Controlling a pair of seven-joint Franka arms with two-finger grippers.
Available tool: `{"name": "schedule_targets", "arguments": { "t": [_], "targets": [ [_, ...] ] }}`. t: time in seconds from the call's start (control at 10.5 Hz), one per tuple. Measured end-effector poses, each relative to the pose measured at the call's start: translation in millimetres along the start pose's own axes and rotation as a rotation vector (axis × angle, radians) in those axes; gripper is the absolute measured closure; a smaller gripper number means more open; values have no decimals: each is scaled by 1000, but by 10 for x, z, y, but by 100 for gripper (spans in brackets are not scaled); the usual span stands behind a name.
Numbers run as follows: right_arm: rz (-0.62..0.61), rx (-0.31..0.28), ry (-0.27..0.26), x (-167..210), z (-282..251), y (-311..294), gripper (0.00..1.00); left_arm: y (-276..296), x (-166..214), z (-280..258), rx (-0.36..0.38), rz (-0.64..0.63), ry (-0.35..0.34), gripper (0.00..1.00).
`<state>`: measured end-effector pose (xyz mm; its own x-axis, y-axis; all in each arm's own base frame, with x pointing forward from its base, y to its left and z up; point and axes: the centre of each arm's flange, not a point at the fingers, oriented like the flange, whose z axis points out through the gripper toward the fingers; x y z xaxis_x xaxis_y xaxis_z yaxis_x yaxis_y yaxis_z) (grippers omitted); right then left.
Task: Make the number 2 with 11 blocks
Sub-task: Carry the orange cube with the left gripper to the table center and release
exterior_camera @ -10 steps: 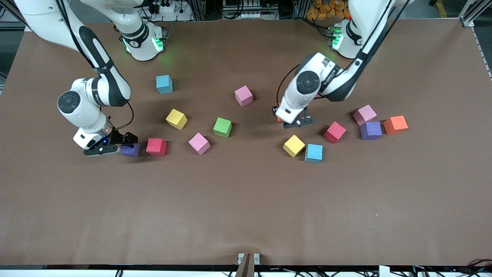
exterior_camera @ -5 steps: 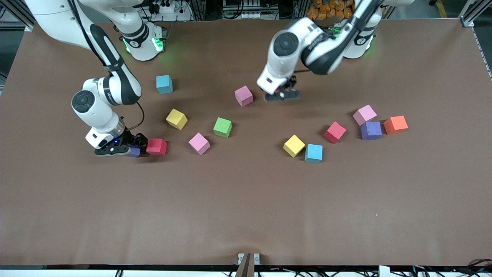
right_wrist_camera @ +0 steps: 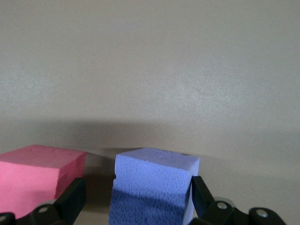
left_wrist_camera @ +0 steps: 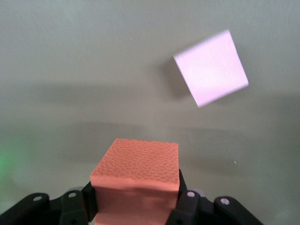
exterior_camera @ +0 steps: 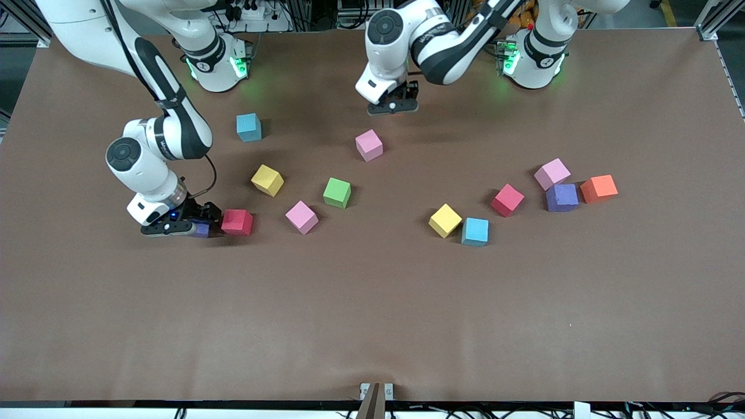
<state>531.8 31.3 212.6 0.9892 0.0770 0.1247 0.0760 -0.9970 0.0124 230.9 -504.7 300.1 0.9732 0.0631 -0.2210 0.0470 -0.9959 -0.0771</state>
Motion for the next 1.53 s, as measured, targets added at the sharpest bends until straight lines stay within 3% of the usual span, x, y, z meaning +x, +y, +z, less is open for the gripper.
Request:
{"name": "schedule_targets", "arguments": {
  "t": [0.38, 0.76, 1.05, 1.53],
  "targets": [
    [-34, -46, -30, -66, 159, 213, 0, 417, -100, 246, -9, 13, -45, 41],
    [-37, -52, -35, -71, 205, 245, 0, 698, 164, 659, 16, -29, -46, 41],
    [-42, -53, -27, -7, 213, 227, 0, 797, 93, 871, 20, -9, -64, 41],
    [-42, -54, -29, 47, 279, 234, 0, 800, 77, 1002, 53, 58, 1, 41]
  ]
}}
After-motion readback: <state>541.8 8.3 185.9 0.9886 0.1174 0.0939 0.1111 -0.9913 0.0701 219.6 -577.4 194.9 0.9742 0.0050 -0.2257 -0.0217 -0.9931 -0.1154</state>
